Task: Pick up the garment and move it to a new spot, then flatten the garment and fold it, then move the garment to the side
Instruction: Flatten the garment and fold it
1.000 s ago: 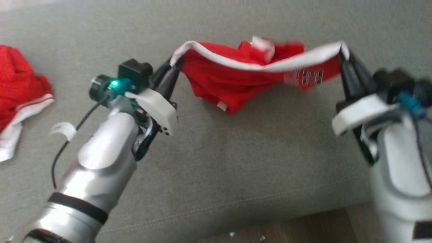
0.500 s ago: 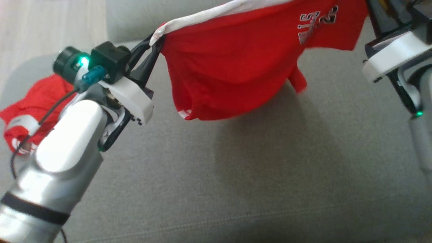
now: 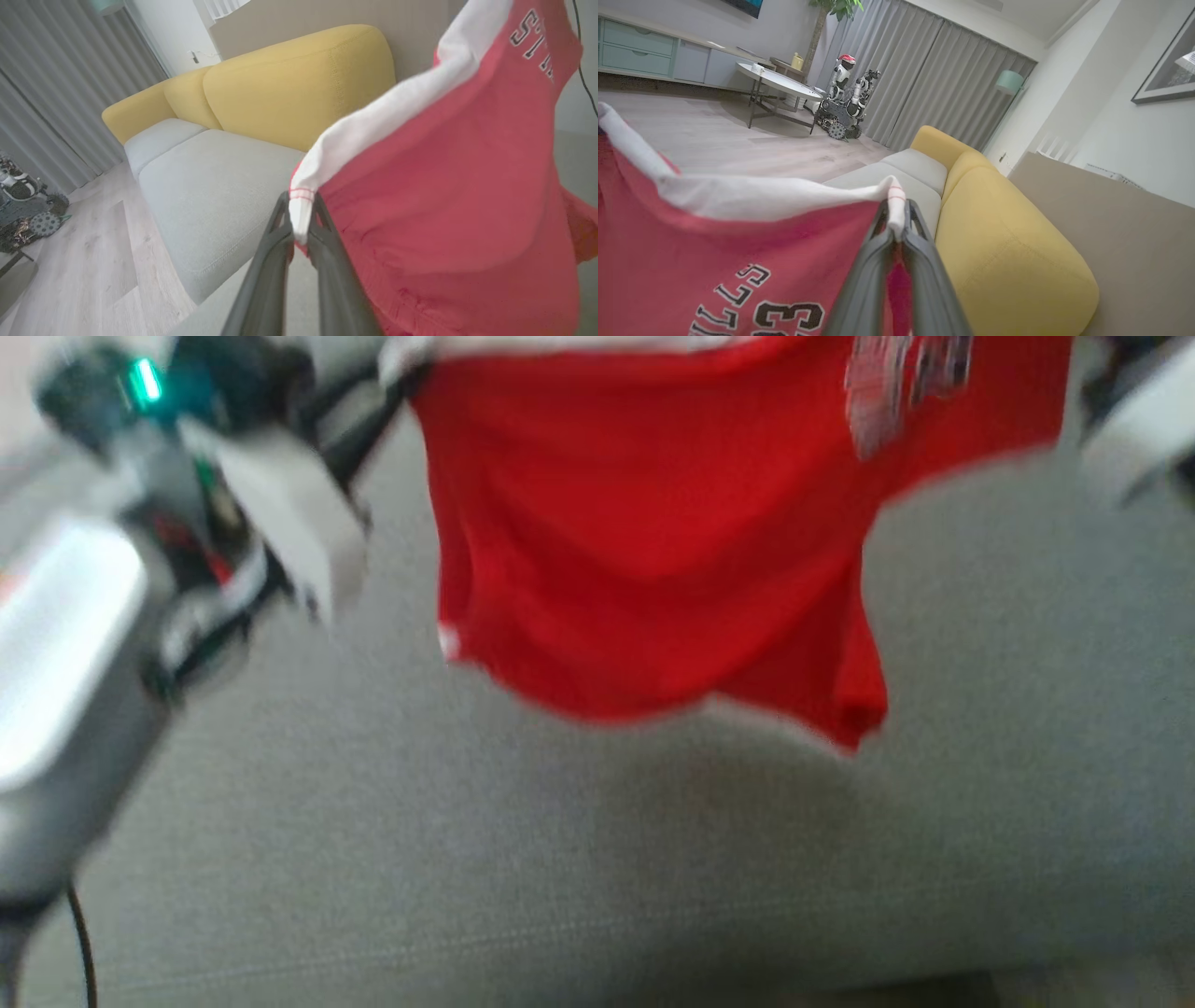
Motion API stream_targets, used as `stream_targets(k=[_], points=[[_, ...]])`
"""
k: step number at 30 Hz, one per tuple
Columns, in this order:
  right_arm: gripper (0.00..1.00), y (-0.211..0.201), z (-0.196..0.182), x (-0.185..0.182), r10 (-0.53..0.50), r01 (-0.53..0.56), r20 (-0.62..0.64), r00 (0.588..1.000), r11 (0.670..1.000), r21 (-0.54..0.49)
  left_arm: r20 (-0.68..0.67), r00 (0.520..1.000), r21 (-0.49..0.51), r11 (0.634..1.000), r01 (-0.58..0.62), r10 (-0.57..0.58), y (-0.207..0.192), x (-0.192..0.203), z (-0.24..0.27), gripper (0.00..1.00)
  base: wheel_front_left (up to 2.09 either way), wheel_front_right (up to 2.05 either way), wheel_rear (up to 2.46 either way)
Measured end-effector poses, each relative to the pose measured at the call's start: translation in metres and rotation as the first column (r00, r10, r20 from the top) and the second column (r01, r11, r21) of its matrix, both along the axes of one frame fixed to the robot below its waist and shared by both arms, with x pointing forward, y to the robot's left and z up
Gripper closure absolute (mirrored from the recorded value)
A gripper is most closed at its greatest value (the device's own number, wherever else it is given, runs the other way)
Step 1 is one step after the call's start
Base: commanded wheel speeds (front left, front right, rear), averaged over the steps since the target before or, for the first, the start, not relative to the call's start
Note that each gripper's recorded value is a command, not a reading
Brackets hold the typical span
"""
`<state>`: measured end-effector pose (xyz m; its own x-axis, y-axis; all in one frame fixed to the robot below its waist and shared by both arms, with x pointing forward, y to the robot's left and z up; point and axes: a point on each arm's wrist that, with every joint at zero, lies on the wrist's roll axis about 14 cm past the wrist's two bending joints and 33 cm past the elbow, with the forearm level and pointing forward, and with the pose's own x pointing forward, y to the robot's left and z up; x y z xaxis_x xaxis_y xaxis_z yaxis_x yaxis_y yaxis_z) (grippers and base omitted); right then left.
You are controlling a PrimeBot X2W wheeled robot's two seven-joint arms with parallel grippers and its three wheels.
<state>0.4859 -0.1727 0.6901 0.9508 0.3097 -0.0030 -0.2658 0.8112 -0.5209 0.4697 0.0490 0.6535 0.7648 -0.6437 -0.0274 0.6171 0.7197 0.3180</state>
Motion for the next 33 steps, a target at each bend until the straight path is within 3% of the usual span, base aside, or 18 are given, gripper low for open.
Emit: stream_targets(k=[4,7,11,16,22,28,33], points=[[1.0,0.001,0.035,0.053,-0.005,0.006,0.069,0.998,1.0,-0.013,0.057,0.998,0.033,0.999,-0.012,0.01,-0.004,0.055,0.026,1.0,0.0,0.0,0.0],[1.0,-0.001,0.062,0.099,-0.017,0.012,0.148,0.989,0.999,0.031,0.121,0.991,0.037,0.997,-0.069,0.064,0.003,0.108,0.041,1.0,0.0,0.0,0.0],[1.0,-0.004,0.058,0.155,-0.033,0.024,0.235,0.971,0.999,0.04,0.204,0.973,-0.006,0.994,-0.111,0.11,0.006,0.167,0.04,1.0,0.0,0.0,0.0],[1.0,0.002,0.011,0.194,-0.023,0.013,0.219,0.976,0.999,0.044,0.215,0.971,-0.017,0.994,-0.108,0.109,0.0,0.201,0.003,1.0,0.0,0.0,0.0],[1.0,0.024,-0.084,0.216,0.013,-0.017,0.052,0.999,0.996,0.083,0.158,0.987,0.078,0.996,-0.044,0.031,-0.018,0.203,-0.078,1.0,0.0,0.0,0.0],[1.0,0.027,-0.207,0.177,0.014,0.005,-0.245,0.969,0.997,0.081,0.027,0.998,0.198,0.979,0.047,-0.053,-0.024,0.16,-0.162,1.0,0.0,0.0,0.0],[1.0,0.015,-0.259,0.135,-0.007,0.003,-0.4,0.916,1.0,-0.012,-0.054,0.995,0.227,0.969,0.099,-0.089,-0.025,0.121,-0.195,1.0,0.0,0.0,0.0]])
